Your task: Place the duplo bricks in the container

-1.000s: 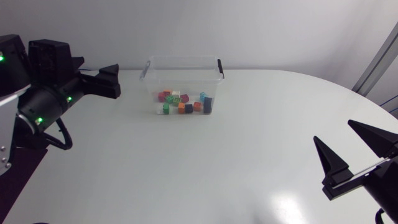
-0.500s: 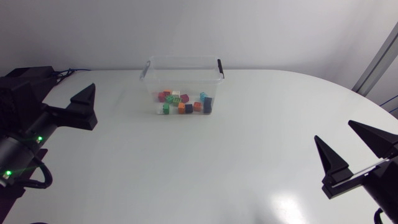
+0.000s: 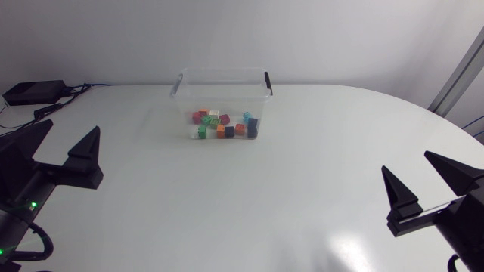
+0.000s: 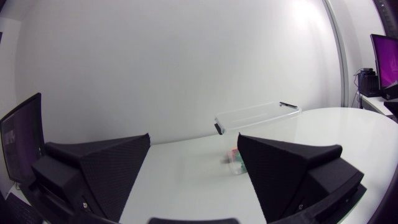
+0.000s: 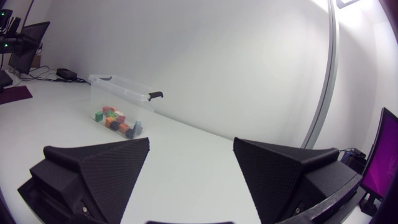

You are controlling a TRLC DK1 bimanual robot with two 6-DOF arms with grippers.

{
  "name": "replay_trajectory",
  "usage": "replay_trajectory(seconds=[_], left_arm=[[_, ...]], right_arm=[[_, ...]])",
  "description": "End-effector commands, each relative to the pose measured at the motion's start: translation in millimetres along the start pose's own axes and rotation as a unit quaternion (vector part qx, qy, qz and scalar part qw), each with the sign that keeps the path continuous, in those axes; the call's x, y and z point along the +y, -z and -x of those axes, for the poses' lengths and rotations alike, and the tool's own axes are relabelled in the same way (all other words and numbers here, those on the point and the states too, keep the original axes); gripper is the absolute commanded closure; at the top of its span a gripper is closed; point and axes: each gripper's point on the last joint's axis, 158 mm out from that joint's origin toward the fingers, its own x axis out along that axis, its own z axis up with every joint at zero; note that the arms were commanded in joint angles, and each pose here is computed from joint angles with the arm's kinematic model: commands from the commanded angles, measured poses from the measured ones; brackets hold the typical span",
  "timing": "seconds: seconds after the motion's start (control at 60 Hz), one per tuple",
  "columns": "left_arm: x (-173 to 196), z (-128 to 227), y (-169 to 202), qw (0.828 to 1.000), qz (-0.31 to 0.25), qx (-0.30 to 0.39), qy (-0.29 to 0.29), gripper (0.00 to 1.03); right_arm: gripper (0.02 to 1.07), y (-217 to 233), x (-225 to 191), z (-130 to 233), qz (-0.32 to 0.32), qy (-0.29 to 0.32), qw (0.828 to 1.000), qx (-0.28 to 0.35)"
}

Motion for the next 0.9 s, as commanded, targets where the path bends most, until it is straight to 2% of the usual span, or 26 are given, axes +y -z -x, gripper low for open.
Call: replay_trajectory(seconds=[0.0, 0.65, 0.883], left_arm=[[2, 5, 16, 1.000, 0.016, 0.009, -0.001, 0.06], [8, 29, 82, 0.995, 0.097, 0.035, -0.001, 0.09], [8, 29, 84, 0.995, 0.098, 0.035, -0.002, 0.09]], right_arm=[[0.07, 7, 0, -2, -0.027, 0.006, 1.000, 0.002], [0.07, 36, -17, -7, -0.138, 0.082, 0.987, 0.018], [0.07, 36, -17, -7, -0.140, 0.083, 0.986, 0.019]])
